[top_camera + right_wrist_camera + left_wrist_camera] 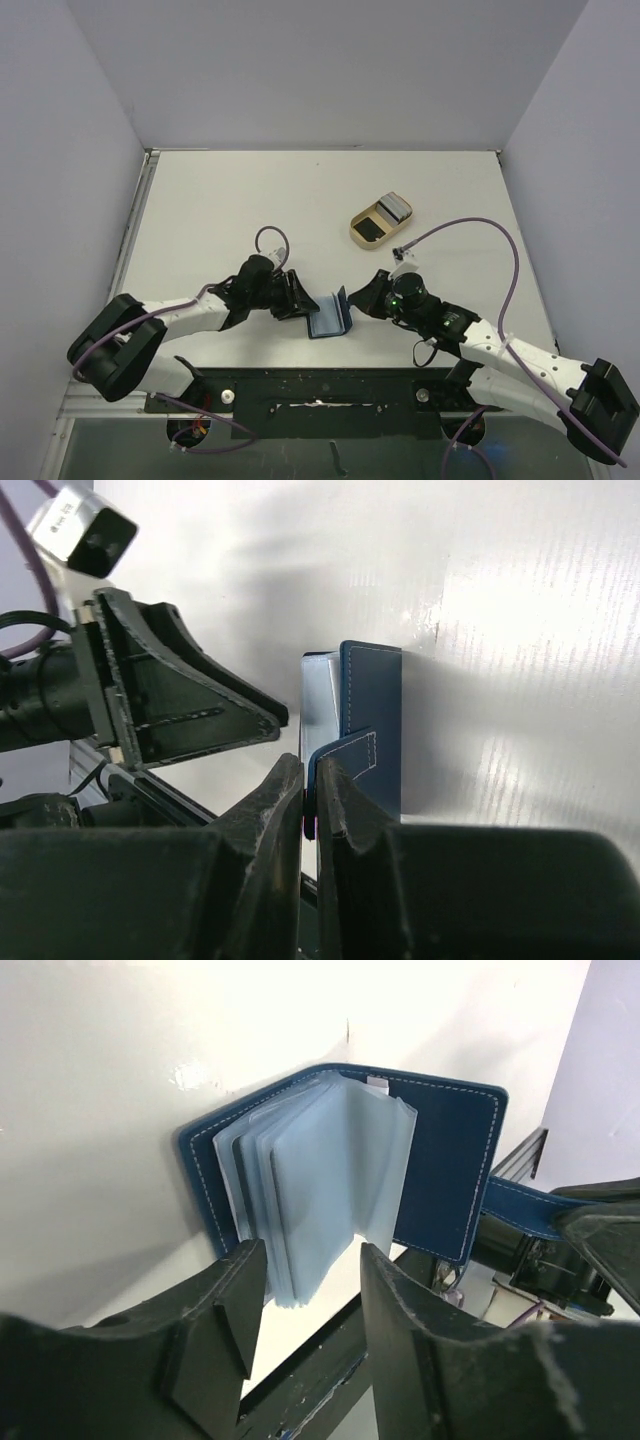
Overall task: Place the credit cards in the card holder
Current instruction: Close the card holder at the center of the board.
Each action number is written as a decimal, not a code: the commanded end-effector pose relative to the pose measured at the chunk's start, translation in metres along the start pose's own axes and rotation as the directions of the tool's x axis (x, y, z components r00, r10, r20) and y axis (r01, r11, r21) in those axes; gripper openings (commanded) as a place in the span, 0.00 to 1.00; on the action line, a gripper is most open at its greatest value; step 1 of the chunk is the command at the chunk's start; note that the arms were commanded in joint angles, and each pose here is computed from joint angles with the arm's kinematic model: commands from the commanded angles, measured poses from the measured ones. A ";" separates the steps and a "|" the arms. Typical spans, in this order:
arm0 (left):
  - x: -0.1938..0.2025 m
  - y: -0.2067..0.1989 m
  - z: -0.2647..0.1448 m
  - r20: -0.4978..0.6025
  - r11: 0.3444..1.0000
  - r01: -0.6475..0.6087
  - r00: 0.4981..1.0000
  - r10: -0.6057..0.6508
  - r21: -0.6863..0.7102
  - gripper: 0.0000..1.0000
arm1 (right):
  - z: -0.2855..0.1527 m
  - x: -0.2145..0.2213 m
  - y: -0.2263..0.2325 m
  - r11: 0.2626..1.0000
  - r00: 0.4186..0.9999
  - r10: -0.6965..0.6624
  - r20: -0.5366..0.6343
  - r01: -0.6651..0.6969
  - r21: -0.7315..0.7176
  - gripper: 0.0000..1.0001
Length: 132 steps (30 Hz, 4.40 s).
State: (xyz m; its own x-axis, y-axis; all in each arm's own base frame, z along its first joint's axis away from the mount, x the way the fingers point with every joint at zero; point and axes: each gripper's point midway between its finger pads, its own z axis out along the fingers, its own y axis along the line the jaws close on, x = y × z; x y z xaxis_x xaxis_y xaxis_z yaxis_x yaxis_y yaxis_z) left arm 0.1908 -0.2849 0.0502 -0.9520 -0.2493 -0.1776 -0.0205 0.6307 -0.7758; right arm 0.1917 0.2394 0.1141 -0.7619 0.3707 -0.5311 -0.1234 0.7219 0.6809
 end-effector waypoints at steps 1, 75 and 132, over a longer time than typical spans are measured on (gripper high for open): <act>-0.018 0.007 -0.013 0.101 0.999 -0.019 0.995 0.023 -0.040 0.43 | -0.005 -0.018 0.015 0.999 0.998 -0.038 0.055 0.039 -0.021 0.01; -0.010 -0.068 0.024 -0.002 0.963 -0.015 1.000 0.016 0.270 0.19 | 0.006 0.008 -0.030 0.989 0.996 -0.082 -0.022 0.084 0.120 0.33; 0.001 -0.021 0.056 -0.043 0.996 -0.021 0.999 0.025 0.086 0.13 | 0.028 0.034 -0.003 0.992 0.991 -0.088 -0.104 0.079 -0.095 0.34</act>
State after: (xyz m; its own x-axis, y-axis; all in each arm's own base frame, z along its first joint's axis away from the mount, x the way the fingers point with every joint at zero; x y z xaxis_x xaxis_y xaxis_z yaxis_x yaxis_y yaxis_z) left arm 0.2027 -0.3360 0.0349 -0.9665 -0.2139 -0.1418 -0.0005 0.5542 -0.8324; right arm 0.1744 0.2367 0.0466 -0.8349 0.2481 -0.4914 -0.1300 0.7785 0.6140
